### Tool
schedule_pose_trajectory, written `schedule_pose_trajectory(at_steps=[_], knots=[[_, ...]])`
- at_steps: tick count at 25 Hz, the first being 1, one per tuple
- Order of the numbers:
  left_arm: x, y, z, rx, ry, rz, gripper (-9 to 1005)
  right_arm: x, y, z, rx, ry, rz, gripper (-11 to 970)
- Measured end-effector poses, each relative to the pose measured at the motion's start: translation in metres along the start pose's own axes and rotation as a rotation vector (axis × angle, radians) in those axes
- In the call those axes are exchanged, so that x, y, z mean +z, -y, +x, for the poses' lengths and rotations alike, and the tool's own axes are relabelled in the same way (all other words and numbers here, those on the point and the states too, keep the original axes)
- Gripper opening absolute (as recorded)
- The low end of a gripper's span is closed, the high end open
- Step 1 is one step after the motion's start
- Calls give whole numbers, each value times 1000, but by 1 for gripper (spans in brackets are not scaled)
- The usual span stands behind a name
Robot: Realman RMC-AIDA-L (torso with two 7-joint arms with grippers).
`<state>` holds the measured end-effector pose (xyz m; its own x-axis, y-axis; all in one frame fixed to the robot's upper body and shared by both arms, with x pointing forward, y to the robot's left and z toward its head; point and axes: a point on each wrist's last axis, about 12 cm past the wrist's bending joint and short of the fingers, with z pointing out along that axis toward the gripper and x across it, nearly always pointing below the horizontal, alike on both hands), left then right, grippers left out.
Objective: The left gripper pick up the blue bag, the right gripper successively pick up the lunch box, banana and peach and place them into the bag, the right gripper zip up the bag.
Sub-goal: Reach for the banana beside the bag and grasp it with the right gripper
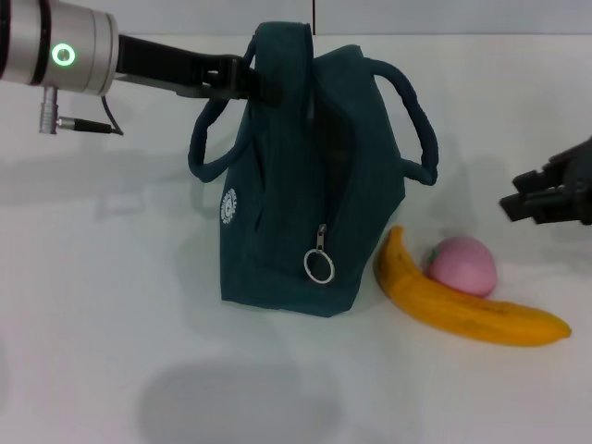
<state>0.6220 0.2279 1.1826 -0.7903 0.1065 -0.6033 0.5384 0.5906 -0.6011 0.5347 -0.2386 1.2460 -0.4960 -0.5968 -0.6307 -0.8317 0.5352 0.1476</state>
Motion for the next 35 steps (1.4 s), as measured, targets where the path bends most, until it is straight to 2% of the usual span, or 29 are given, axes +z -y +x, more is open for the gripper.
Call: schedule_pose_trajectory(at_steps=[6,12,17,25,29,35], knots=[[-1,2,-2,-1,19,16,50,25,0,-22,20,-62,-83,313],[-3,1,-2,-10,19,17,50,53,0,-31,30,-177,-93,541],[-4,1,-3,-10,18,17,49,63,1,-39,65,-232,-113,700],[-5,0,-4,-9,23,10,49,59,-4,-36,117,-361,-104,693],[-7,-2,-5,-16,37,8,49,58,-4,-20,172,-449,-82,692],[-9,-4,-4,-24,48,6,49,58,-1,-6,200,-478,-51,691]])
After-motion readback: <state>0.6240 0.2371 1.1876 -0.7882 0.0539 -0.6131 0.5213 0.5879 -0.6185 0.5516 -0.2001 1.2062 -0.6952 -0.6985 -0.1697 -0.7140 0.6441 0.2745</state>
